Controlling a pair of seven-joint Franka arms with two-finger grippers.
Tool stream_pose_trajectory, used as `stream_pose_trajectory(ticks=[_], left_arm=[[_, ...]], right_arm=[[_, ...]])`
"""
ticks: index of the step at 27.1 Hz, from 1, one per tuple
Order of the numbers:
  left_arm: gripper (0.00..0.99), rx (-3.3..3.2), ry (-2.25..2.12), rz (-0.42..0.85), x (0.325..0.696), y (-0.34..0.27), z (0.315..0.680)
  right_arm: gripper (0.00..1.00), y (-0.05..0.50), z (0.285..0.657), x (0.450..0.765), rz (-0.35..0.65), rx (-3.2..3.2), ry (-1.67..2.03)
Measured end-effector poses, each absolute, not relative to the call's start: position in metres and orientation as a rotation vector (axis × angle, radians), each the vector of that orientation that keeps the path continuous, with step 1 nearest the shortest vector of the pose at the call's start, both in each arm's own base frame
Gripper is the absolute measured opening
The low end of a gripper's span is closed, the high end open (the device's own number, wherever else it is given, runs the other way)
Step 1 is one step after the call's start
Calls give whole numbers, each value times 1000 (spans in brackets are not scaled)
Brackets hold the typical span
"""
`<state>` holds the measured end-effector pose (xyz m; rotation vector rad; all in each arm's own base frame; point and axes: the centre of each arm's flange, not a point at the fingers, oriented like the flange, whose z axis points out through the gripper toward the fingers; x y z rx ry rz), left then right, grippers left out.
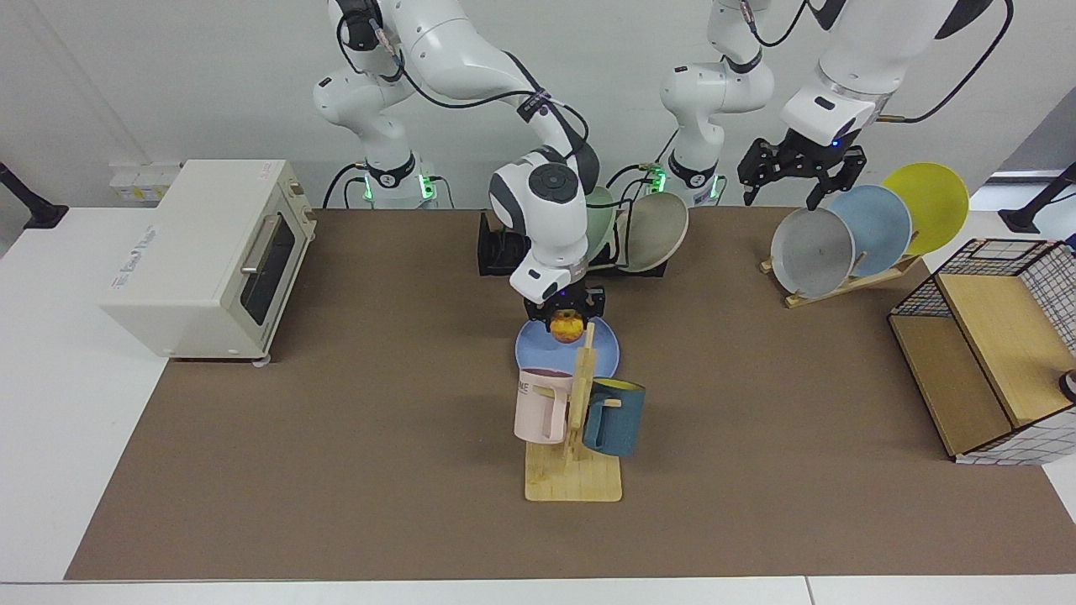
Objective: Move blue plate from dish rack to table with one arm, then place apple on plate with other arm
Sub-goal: 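Carry the apple with the right gripper over the blue plate, then lower the apple onto the blue plate and open the right gripper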
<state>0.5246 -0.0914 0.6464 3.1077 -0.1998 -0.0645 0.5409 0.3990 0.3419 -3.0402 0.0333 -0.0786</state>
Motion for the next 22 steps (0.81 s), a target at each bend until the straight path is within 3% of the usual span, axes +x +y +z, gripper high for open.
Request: stream_pose_trajectory(ticks=[10,22], left_arm=[[991,3108,-200,-64,525,-91,647],[991,3108,-199,-64,524,-91,647]], right_arm=[[714,403,322,537,-47,-3058,22],[749,403,321,540,-90,-3044,-67]])
